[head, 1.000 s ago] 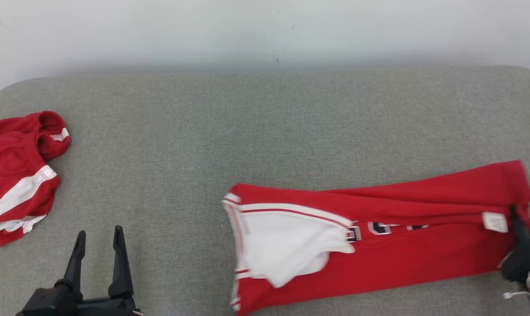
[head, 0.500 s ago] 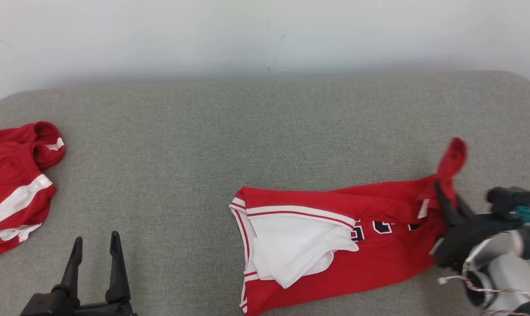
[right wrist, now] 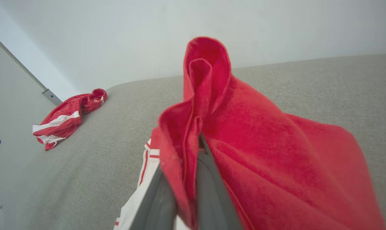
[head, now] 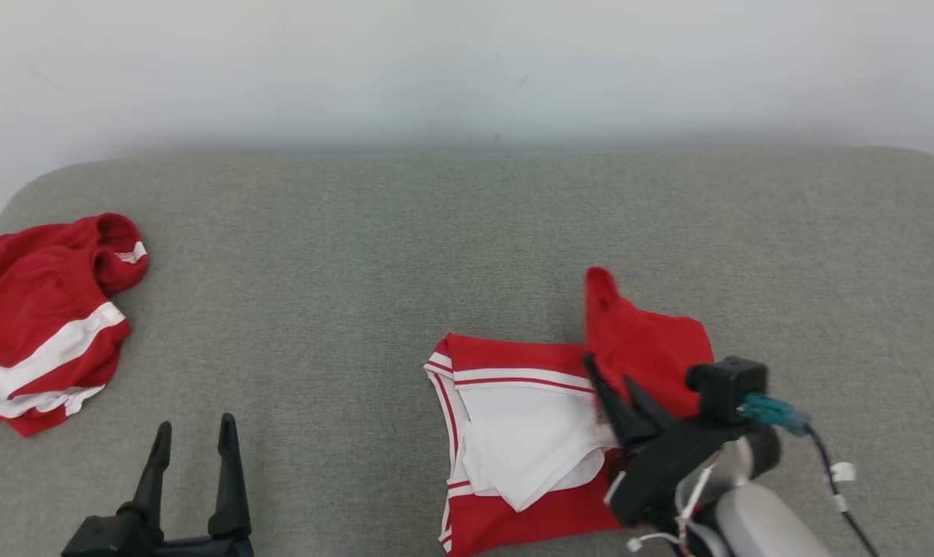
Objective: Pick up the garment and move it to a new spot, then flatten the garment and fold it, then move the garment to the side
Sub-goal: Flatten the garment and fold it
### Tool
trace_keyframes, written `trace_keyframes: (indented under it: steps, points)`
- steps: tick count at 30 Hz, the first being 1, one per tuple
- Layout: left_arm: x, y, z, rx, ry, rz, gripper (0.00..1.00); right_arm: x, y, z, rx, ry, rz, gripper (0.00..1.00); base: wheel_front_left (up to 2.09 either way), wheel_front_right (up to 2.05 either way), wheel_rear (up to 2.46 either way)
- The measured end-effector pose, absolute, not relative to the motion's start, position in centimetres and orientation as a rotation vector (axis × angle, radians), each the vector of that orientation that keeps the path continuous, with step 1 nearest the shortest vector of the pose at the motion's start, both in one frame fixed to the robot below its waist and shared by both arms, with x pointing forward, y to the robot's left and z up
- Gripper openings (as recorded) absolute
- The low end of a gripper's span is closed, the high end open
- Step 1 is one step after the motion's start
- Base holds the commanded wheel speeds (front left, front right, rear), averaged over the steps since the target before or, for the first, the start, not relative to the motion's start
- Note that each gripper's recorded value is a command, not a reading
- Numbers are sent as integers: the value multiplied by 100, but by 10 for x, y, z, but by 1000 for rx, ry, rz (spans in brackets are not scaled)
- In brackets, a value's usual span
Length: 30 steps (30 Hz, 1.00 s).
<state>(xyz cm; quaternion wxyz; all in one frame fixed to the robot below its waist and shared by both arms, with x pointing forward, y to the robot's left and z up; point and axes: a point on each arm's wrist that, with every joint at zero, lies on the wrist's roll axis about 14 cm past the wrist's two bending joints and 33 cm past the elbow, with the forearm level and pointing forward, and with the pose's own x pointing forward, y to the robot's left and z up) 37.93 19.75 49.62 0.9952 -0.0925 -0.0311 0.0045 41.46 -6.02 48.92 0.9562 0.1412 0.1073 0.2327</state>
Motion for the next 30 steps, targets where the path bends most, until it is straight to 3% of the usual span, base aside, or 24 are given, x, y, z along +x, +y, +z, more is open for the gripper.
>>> trace_keyframes:
  steps: [7, 22, 24, 30]
  points:
    - [373, 200, 492, -190, -49, 20, 100, 401, -11, 475, 313, 294, 572, 0, 0, 0, 0]
    - [370, 210, 487, -198, -35, 54, 100, 393, 23, 445, 347, 368, 632, 0, 0, 0, 0]
    - [371, 211, 487, -197, -33, 54, 100, 394, 27, 448, 356, 347, 640, 100, 0, 0, 0]
    - [374, 210, 489, -198, -41, 53, 100, 406, 27, 468, 352, 238, 641, 100, 0, 0, 0]
